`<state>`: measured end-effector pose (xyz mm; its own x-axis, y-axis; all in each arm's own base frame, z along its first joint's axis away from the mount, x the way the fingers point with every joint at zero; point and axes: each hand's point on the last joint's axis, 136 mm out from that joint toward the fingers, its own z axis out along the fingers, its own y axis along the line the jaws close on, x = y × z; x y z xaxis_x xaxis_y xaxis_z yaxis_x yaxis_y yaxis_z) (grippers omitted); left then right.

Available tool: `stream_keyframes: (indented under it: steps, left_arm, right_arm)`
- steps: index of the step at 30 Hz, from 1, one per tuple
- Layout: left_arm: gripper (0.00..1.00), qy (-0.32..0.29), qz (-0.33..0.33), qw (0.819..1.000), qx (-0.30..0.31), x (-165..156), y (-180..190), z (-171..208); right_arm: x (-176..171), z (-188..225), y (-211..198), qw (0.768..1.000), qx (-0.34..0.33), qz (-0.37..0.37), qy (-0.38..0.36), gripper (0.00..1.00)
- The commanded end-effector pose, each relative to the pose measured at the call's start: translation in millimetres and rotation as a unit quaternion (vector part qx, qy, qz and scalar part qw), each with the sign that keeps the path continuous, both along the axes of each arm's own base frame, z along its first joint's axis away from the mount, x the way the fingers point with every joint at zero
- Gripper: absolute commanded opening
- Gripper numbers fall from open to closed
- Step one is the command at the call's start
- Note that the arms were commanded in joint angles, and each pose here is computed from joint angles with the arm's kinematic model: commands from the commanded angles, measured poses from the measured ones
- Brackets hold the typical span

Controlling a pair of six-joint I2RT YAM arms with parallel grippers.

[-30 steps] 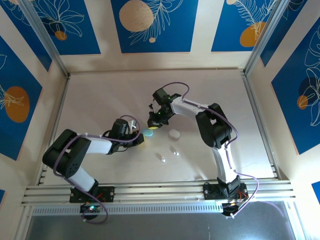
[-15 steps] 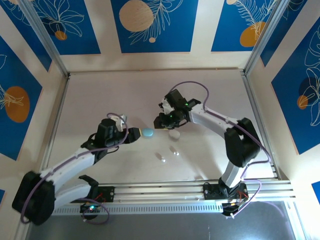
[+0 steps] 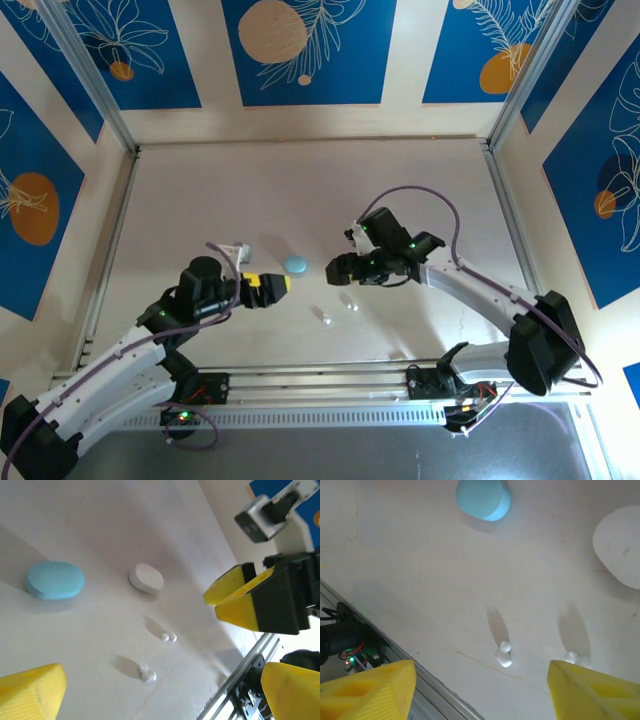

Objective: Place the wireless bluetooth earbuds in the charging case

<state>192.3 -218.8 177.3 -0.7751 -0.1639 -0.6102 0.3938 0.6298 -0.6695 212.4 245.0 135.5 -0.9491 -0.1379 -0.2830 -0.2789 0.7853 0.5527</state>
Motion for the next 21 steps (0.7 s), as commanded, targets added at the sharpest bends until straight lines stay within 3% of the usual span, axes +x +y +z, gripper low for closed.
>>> stream_keyframes:
  steps: [1,9,14,21]
  left_arm:
    - [1.00,-0.005,-0.014,1.000,0.001,-4,-13,0]
    - [1.00,-0.033,-0.033,0.998,0.038,8,-34,-7]
    - [1.00,-0.026,-0.034,0.997,0.060,21,-45,-18]
    - [1.00,-0.027,-0.025,0.998,0.045,32,-54,-27]
  right_arm:
    - [-5,0,-16,1.000,-0.013,-0.012,-0.008,0.76]
    - [8,-9,-37,0.999,-0.031,-0.038,-0.016,0.86]
    - [22,-17,-40,0.997,-0.066,-0.039,-0.018,0.86]
    - [42,-29,-44,0.991,-0.125,-0.033,-0.018,0.84]
